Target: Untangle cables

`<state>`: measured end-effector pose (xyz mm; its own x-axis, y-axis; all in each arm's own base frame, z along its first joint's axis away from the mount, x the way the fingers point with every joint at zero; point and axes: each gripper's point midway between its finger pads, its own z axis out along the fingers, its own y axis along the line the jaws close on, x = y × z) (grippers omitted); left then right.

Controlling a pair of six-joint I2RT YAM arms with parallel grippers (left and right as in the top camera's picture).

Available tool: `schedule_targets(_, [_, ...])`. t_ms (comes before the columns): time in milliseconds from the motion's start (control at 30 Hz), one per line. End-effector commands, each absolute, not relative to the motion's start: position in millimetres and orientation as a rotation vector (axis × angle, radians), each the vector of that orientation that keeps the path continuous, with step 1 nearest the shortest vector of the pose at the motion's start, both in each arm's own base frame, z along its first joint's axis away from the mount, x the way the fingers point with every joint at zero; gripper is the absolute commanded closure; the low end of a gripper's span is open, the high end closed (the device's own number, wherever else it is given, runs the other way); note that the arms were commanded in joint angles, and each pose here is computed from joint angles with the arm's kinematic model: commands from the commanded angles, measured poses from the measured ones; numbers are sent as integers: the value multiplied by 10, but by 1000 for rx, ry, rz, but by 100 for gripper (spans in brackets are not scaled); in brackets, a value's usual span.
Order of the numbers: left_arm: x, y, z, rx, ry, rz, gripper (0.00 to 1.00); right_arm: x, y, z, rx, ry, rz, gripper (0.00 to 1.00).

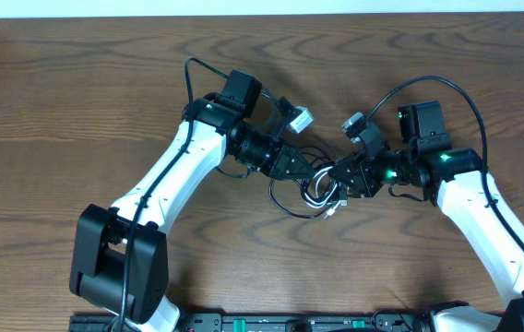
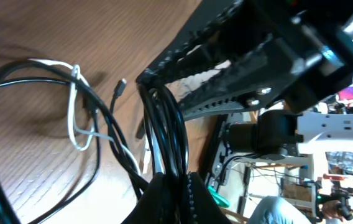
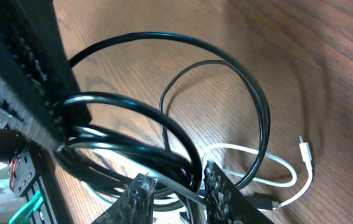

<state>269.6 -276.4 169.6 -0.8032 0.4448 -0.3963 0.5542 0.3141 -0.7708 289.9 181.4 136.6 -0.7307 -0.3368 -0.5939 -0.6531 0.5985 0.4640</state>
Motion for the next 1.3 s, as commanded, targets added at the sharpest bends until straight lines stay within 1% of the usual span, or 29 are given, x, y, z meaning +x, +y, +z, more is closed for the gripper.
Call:
schedule_targets(0, [2620, -2802, 1843, 963, 2372, -1616, 92, 2891, 1847, 1373, -809, 2360, 967, 87])
schedule_targets(33, [2633, -2795, 1822, 964, 2380, -1595, 93, 2890, 1846, 1373, -809, 2361, 967, 99])
schedule_targets(100, [2669, -2769, 1755, 966, 2409, -1532, 92, 2889, 1846, 1372, -809, 2362, 967, 99])
schedule_targets(233, [2800, -2633, 1510, 951, 2527, -1288, 92, 2867, 1825, 1343, -799, 2387, 960, 99])
schedule_targets(333, [2940, -2456, 1301, 845, 2669, -1055, 93, 2852, 1740, 1250, -769, 2456, 897, 99])
schedule_targets(367, [3010, -2355, 1213, 779, 2730, -938, 93, 2861, 1662, 1182, -712, 2519, 840, 99])
schedule_targets(433, [3069, -2264, 1147, 710, 2778, -840, 93, 2876, 1530, 1083, -615, 2608, 743, 99])
schedule_targets(600, [3136, -2154, 1082, 596, 2835, -731, 93, 2899, 1153, 887, -334, 2784, 466, 99])
schedule_targets(733, [3116, -2183, 1097, 545, 2853, -768, 93, 2890, 941, 819, -143, 2846, 316, 99])
schedule_targets(800, [3017, -2332, 1195, 611, 2814, -936, 93, 2884, 994, 831, -146, 2843, 361, 99])
schedule_targets(833, [2940, -2442, 1287, 697, 2755, -1064, 93, 2880, 1050, 845, -169, 2836, 403, 99])
schedule_targets(867, [2870, -2528, 1377, 770, 2693, -1174, 92, 2873, 1138, 873, -219, 2819, 472, 99])
schedule_targets(933, [2776, -2643, 1527, 857, 2589, -1334, 93, 2842, 1333, 951, -364, 2764, 623, 95])
schedule_targets(1000, [2724, -2701, 1621, 898, 2524, -1425, 93, 2787, 1547, 1069, -533, 2670, 796, 88])
schedule_targets(1033, [2702, -2724, 1663, 915, 2494, -1463, 93, 2753, 1645, 1137, -614, 2613, 878, 83])
schedule_targets(1067, [2678, -2747, 1710, 925, 2466, -1506, 93, 2729, 1721, 1199, -681, 2557, 940, 82])
schedule_targets(1167, [2654, -2770, 1761, 928, 2440, -1554, 92, 2700, 1828, 1301, -757, 2470, 1031, 76])
schedule_targets(1267, [2638, -2784, 1795, 928, 2424, -1585, 93, 2697, 1893, 1376, -815, 2398, 1078, 76])
